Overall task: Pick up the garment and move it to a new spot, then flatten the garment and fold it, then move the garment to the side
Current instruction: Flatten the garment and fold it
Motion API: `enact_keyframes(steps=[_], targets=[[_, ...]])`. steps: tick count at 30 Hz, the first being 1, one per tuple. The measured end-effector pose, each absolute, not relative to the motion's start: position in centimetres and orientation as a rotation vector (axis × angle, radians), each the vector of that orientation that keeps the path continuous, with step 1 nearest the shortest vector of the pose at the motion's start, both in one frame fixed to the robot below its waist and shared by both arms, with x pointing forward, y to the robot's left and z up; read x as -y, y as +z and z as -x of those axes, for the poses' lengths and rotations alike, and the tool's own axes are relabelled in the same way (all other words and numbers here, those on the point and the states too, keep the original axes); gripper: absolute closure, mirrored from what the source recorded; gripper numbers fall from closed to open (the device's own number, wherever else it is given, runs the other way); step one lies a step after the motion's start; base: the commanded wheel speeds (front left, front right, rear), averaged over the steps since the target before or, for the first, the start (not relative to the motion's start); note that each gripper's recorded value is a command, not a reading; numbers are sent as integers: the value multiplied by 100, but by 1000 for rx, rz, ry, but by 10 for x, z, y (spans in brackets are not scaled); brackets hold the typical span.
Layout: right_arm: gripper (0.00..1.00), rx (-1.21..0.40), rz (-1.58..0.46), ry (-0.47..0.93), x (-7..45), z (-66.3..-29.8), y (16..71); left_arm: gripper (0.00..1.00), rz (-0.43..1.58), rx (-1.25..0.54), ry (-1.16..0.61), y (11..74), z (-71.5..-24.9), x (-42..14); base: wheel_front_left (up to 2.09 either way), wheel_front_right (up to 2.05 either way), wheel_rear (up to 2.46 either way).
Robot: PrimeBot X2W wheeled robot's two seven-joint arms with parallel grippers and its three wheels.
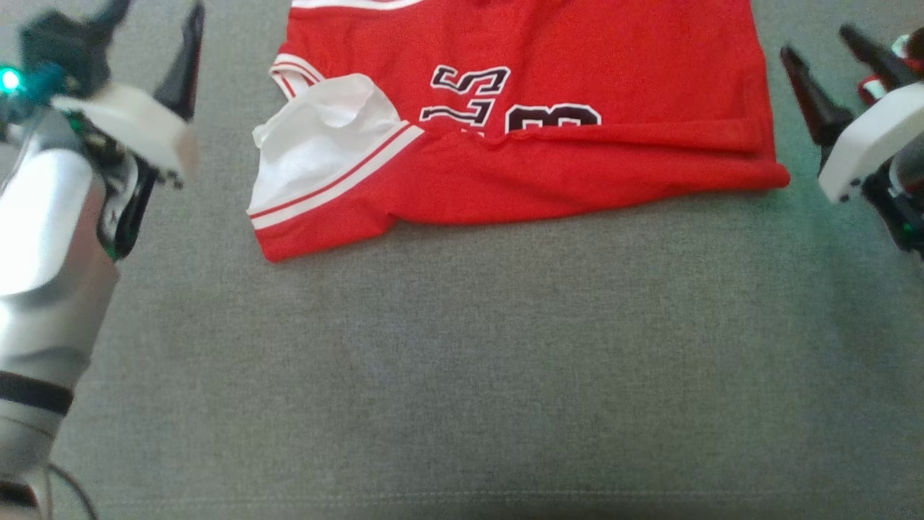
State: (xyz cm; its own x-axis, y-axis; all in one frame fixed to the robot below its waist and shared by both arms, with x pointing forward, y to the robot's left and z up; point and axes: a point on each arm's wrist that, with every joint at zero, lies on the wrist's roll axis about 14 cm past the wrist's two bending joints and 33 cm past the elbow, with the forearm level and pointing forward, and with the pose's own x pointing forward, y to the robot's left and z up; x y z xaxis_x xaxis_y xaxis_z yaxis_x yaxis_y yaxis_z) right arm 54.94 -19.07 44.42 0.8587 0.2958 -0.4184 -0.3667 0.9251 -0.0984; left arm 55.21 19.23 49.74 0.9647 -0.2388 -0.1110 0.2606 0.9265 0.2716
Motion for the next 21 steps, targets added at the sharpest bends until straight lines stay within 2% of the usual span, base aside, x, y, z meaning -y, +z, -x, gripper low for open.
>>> enact_keyframes(steps=[3,6,16,21], targets=[[0,-233,87,313,187,-560,477,0,-180,66,-204,542,-552,-187,0,0,0],[0,-114,27,282,186,-557,498,0,-81,121,-168,552,-533,-185,0,0,0],[0,42,-50,202,182,-499,518,0,127,142,-46,539,-464,-181,0,0,0],[0,-4,-71,172,171,-459,489,0,144,63,-35,508,-440,-174,0,0,0]])
